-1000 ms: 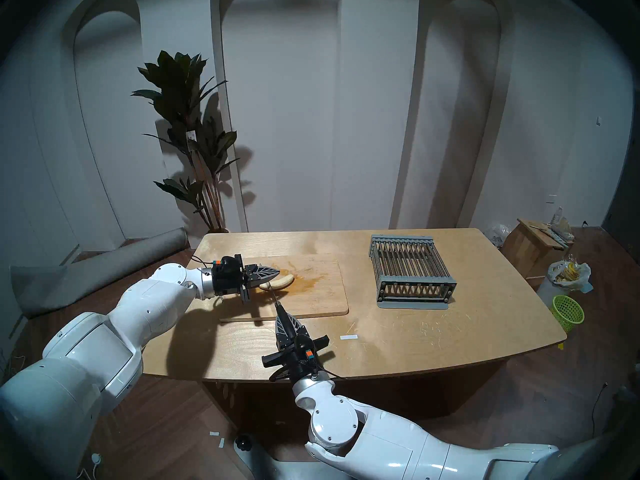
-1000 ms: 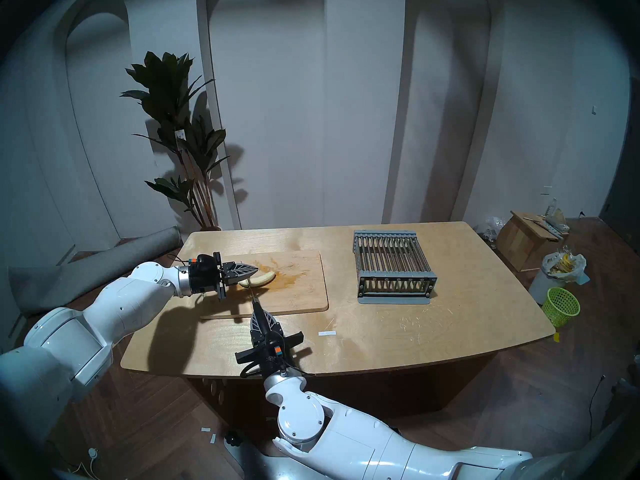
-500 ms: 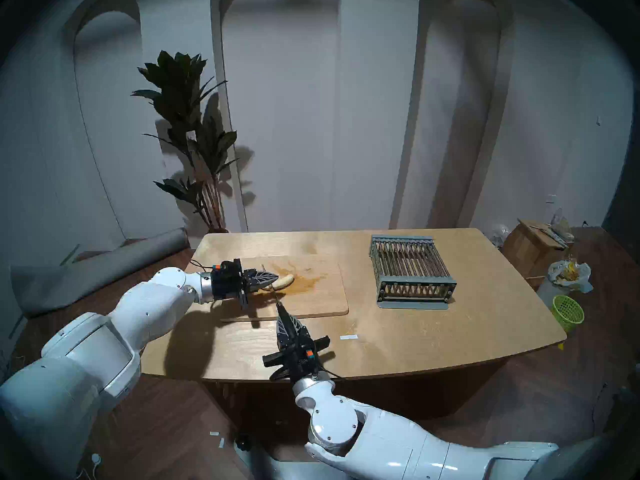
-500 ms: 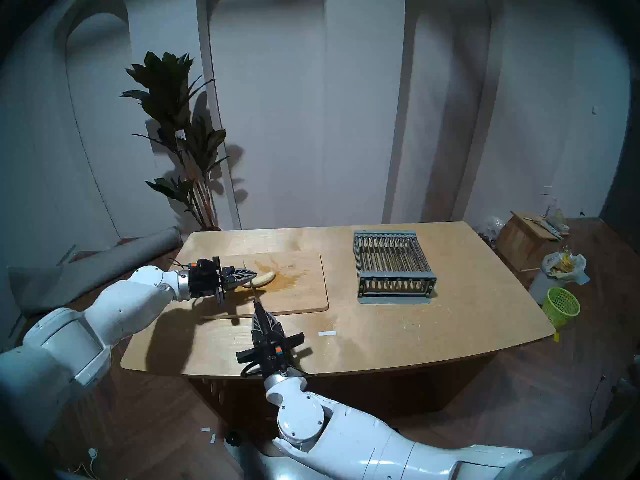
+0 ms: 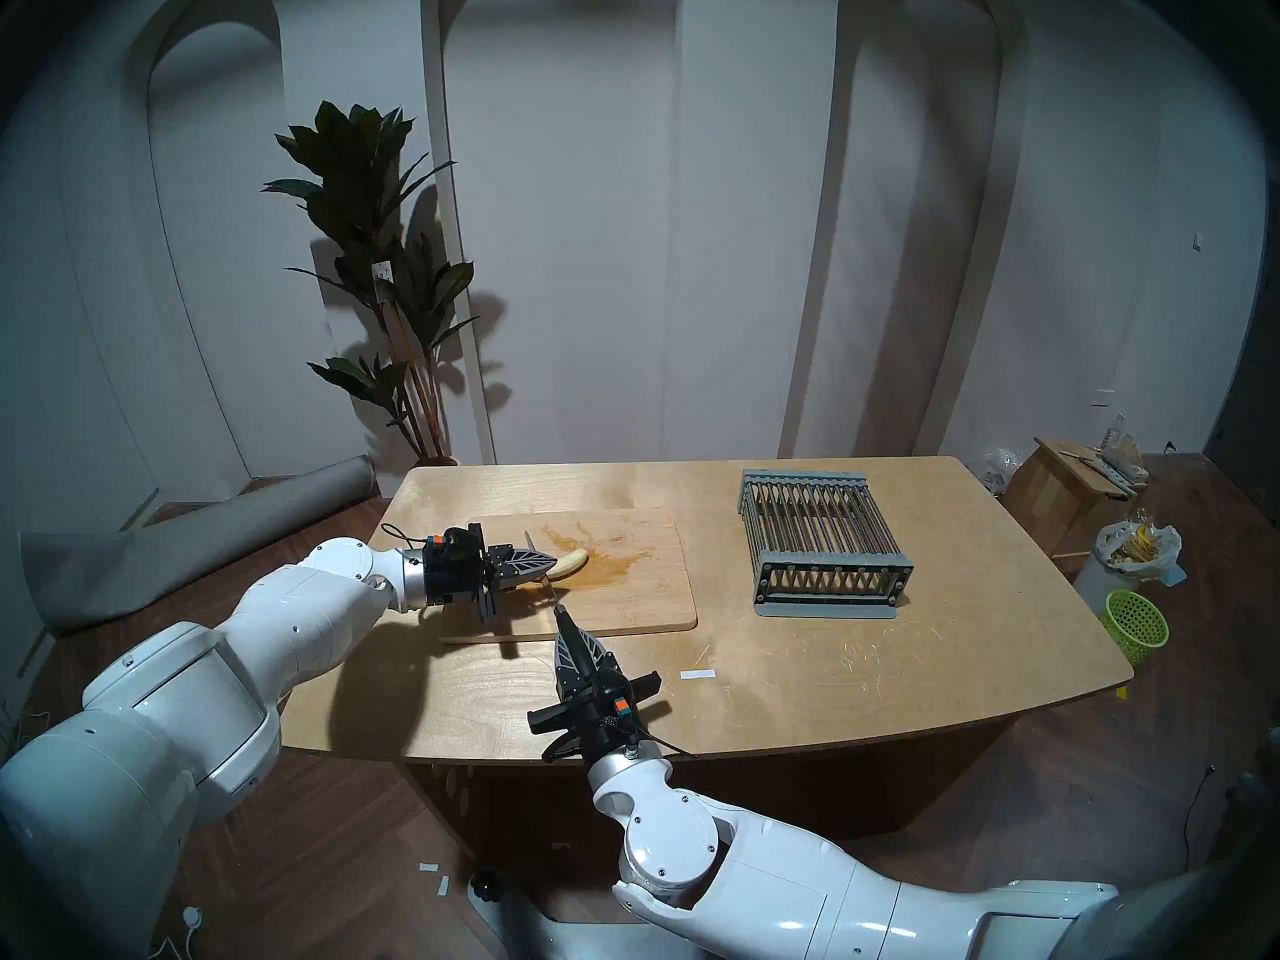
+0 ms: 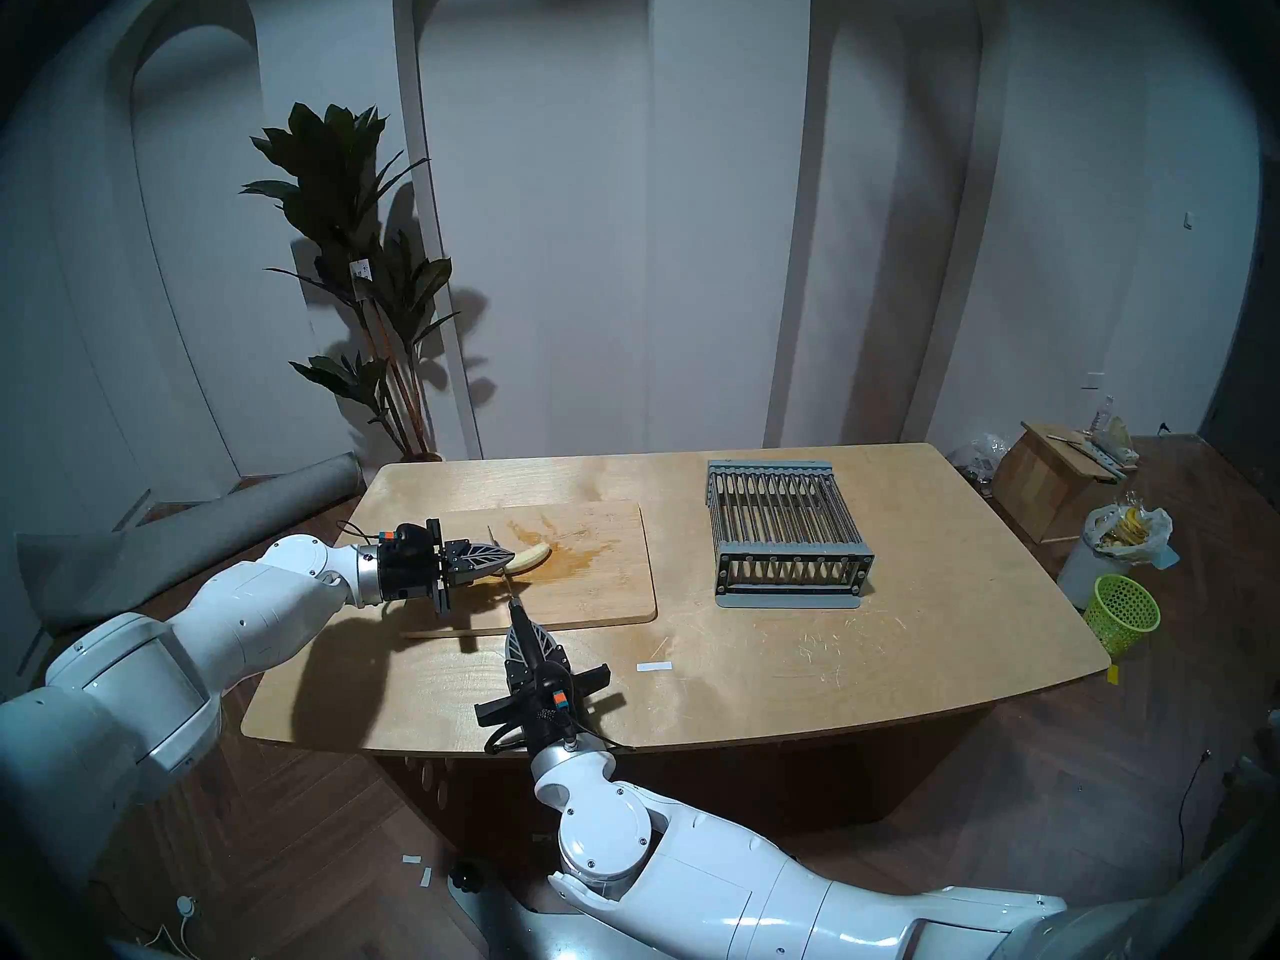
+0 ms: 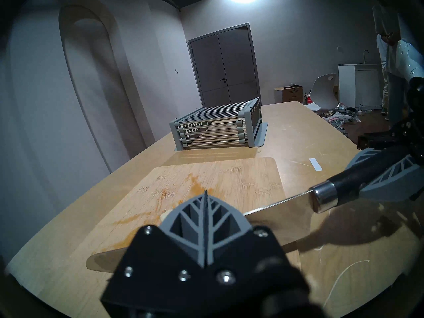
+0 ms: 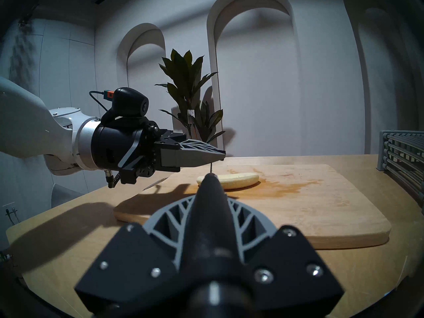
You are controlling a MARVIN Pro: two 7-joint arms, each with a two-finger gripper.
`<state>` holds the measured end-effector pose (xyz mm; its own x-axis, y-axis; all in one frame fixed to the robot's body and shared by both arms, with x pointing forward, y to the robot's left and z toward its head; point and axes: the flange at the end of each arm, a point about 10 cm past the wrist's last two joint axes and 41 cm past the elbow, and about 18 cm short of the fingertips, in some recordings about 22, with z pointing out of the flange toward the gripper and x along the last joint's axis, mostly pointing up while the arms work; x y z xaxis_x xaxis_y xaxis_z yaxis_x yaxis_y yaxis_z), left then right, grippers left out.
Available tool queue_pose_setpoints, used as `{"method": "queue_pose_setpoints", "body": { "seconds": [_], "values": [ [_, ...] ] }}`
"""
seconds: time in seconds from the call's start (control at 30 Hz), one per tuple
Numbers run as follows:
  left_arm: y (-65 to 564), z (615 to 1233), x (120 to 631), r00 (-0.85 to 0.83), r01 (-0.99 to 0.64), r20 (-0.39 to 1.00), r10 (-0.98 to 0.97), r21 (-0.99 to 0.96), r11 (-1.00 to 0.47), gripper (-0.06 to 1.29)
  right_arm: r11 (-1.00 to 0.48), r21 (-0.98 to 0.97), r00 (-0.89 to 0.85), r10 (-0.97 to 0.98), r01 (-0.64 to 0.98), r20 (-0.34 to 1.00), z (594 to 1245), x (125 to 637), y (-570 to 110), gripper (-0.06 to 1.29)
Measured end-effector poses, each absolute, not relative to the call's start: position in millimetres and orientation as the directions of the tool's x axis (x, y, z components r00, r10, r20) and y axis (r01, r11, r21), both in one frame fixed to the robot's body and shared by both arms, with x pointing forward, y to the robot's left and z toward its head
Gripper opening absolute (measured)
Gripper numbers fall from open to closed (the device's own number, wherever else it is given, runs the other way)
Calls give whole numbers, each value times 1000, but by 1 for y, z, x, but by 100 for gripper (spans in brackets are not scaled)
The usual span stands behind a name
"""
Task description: Cut the banana into four pieces on the cutting board
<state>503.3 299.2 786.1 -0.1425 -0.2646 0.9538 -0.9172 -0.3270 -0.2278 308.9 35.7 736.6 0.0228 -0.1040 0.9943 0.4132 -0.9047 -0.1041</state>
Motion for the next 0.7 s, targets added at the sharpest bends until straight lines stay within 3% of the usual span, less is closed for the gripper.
{"method": "queue_pose_setpoints", "body": {
  "seconds": [0.7],
  "values": [
    [293, 793, 506, -130, -960, 917, -376, -211, -185, -3, -902, -130, 59, -116, 411, 991, 733, 308, 34, 27]
  ]
}}
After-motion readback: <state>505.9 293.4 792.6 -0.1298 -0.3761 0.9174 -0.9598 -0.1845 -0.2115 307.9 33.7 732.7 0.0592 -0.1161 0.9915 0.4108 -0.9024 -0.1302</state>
